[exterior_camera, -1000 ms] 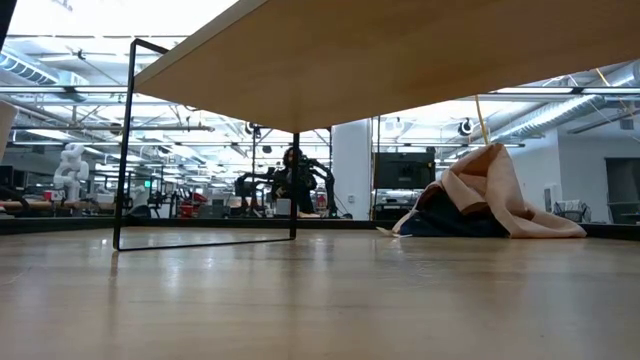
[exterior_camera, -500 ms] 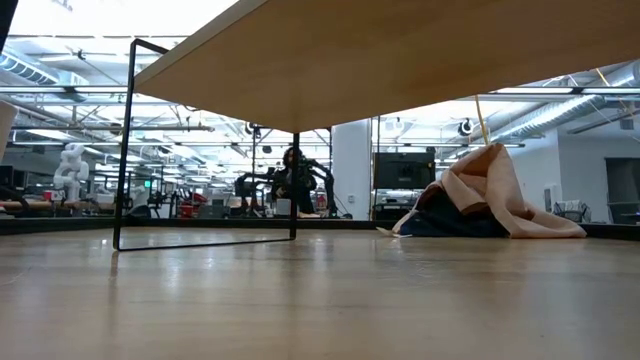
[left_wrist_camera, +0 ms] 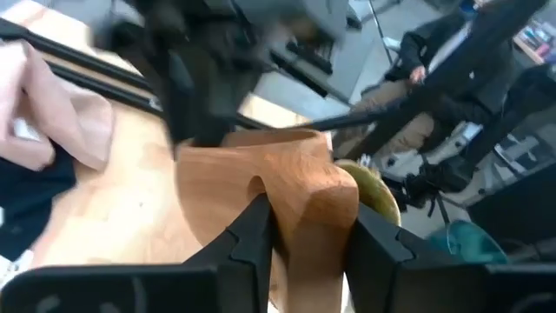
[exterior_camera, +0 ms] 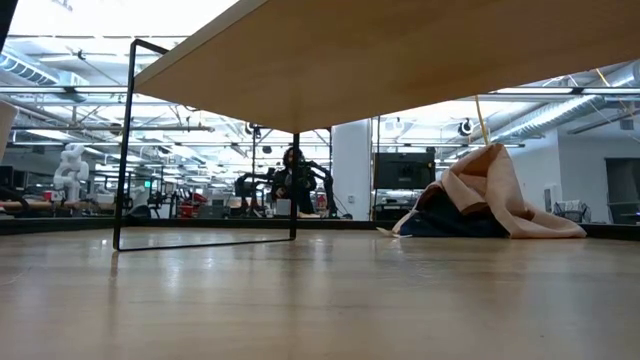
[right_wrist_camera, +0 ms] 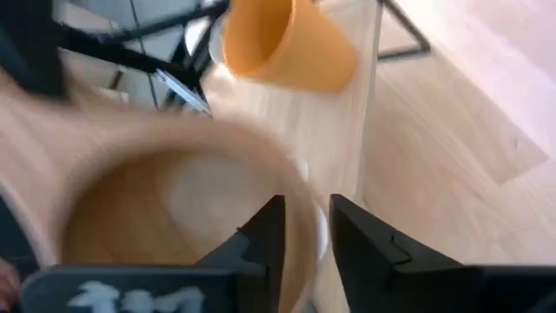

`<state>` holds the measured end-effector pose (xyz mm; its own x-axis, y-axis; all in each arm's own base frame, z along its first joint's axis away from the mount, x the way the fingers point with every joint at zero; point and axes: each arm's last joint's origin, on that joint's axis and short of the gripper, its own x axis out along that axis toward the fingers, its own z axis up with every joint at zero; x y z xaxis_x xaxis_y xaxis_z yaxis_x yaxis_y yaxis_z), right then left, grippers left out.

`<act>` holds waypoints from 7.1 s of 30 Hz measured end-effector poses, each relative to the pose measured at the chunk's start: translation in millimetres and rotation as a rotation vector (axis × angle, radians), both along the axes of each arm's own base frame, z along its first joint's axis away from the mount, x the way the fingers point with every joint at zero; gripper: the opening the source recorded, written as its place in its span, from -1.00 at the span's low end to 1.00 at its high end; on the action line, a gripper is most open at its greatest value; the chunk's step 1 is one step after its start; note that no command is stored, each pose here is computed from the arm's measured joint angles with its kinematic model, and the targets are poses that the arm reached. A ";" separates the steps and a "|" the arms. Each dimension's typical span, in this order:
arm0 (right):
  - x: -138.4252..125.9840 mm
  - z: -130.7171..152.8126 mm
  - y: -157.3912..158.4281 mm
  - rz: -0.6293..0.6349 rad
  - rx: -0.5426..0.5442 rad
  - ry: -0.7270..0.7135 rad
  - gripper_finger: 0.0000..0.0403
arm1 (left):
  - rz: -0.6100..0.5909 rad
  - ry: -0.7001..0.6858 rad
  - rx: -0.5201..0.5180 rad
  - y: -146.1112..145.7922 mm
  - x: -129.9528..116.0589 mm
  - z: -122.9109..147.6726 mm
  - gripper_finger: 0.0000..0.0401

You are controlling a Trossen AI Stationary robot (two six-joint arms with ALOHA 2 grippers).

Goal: Stack small to large cups/mugs on shelf
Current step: Put the brown wooden mug on the shelf, then put the white cup on the shelf

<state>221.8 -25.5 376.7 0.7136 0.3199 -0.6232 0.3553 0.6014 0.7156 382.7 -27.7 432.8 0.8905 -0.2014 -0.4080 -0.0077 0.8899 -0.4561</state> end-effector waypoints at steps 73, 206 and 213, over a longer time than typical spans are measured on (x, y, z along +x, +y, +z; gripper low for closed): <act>-110.8 67.5 -51.7 -0.562 -0.469 -0.447 0.05 | 0.580 -0.214 0.348 -276.0 -99.6 -58.3 -0.55; -150.4 90.6 -6.2 -0.278 -0.271 -0.750 0.05 | 0.291 0.779 -0.074 -191.4 -154.5 -43.8 -0.29; -162.5 92.7 4.5 -0.226 -0.227 -0.787 0.05 | 0.295 0.782 -0.047 -180.9 -167.7 -34.3 -0.29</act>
<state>59.3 -21.0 469.4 0.9978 0.0445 0.0497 -0.0664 0.7344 0.6754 215.1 -208.6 398.5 0.3730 -0.0368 -0.9271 -0.5671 0.7818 -0.2592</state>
